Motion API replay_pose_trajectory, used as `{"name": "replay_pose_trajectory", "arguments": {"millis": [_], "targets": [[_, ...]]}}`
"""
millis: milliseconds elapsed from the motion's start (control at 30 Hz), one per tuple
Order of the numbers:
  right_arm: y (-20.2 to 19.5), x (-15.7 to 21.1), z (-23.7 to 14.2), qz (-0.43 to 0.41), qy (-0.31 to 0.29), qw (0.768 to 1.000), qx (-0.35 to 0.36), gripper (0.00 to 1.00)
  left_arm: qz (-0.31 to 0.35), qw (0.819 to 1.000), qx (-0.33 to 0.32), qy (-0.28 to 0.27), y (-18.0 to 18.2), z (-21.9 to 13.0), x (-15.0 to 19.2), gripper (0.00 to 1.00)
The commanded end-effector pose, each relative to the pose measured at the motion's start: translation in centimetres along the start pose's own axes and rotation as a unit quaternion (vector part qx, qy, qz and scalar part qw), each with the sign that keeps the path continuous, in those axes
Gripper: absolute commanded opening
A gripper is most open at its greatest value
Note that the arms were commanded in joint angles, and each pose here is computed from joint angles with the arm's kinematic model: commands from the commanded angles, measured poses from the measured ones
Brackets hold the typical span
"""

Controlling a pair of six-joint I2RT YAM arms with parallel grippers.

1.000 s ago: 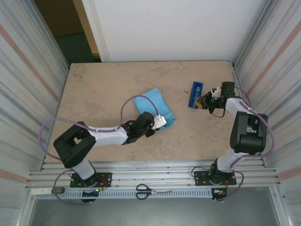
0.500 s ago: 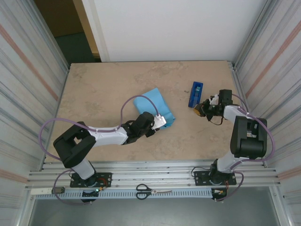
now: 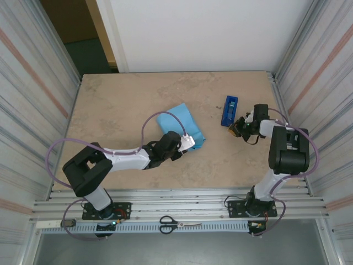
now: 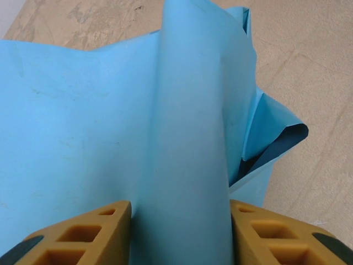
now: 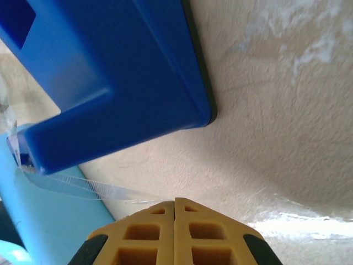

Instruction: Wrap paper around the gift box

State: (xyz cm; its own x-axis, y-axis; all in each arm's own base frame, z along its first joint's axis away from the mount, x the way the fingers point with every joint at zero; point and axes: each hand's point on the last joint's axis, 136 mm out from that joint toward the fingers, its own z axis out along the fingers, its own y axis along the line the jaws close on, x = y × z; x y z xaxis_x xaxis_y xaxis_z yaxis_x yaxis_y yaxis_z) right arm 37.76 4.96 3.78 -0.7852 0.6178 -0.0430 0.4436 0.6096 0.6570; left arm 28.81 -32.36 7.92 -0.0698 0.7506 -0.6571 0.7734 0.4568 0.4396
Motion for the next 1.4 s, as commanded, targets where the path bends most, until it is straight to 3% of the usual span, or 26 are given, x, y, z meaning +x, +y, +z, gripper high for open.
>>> {"name": "replay_pose_trajectory", "arguments": {"millis": [0, 1367], "targets": [[-3.5, 1.6, 0.5, 0.022, 0.030, 0.996, 0.075, 0.00, 0.002, 0.991, 0.069, 0.111, -4.1, 0.8, 6.8, 0.43], [-3.4, 2.0, -0.1, 0.004, 0.073, 0.993, 0.097, 0.00, 0.001, 0.991, 0.074, 0.116, -4.5, 1.0, 7.2, 0.43]]}}
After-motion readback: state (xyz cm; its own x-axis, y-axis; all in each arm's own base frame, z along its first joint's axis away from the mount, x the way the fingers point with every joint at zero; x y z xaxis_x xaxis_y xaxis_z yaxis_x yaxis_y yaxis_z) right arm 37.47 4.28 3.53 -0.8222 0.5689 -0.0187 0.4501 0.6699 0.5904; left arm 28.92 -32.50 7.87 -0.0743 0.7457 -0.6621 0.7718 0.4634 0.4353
